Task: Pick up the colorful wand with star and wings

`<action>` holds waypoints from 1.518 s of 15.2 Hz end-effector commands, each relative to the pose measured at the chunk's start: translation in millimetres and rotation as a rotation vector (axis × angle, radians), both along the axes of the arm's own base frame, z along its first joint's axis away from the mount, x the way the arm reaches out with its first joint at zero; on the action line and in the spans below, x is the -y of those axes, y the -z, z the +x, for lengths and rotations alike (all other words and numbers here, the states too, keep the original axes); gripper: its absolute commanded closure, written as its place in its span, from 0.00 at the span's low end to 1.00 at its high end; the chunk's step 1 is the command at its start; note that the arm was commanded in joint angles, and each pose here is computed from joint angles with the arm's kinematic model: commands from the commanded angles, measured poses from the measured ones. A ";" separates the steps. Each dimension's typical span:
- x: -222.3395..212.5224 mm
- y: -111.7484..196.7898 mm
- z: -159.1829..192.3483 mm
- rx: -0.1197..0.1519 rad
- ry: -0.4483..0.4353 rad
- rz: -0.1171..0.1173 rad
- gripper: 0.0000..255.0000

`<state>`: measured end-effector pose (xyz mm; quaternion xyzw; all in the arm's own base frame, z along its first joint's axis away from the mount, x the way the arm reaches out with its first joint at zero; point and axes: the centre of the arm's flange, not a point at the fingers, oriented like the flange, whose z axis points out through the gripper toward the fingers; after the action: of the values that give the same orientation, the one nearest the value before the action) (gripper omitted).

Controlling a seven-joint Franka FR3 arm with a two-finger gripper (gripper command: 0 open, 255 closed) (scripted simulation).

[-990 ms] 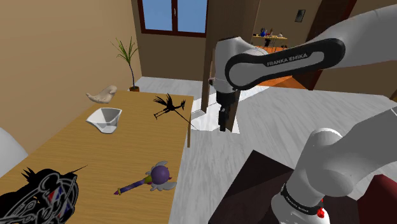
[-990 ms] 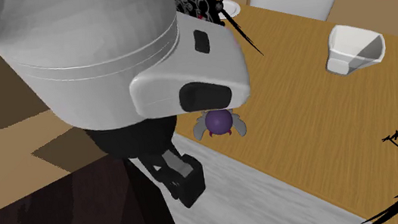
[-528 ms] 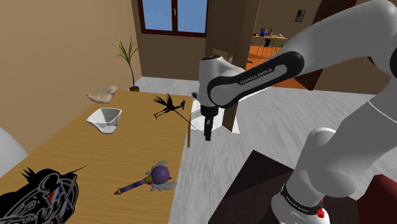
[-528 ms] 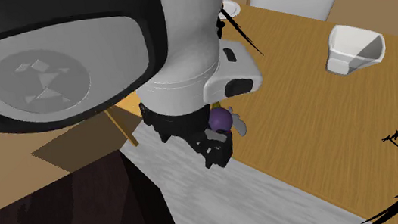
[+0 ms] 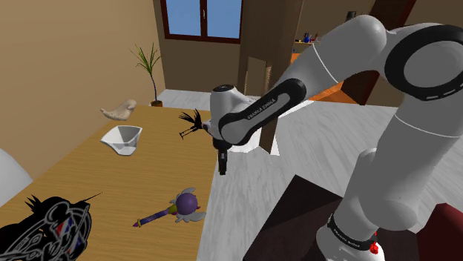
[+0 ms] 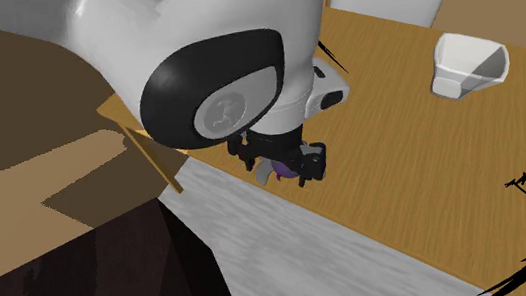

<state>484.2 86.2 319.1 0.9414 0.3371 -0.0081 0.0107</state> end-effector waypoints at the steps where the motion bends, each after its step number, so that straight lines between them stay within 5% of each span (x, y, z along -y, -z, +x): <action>1: -14.1 17.9 12.5 0.012 -0.049 0.004 0.00; 23: -180.2 184.7 123.5 0.128 -0.540 0.041 0.00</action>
<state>607.0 260.6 139.3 0.8192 0.5702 0.0597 0.0146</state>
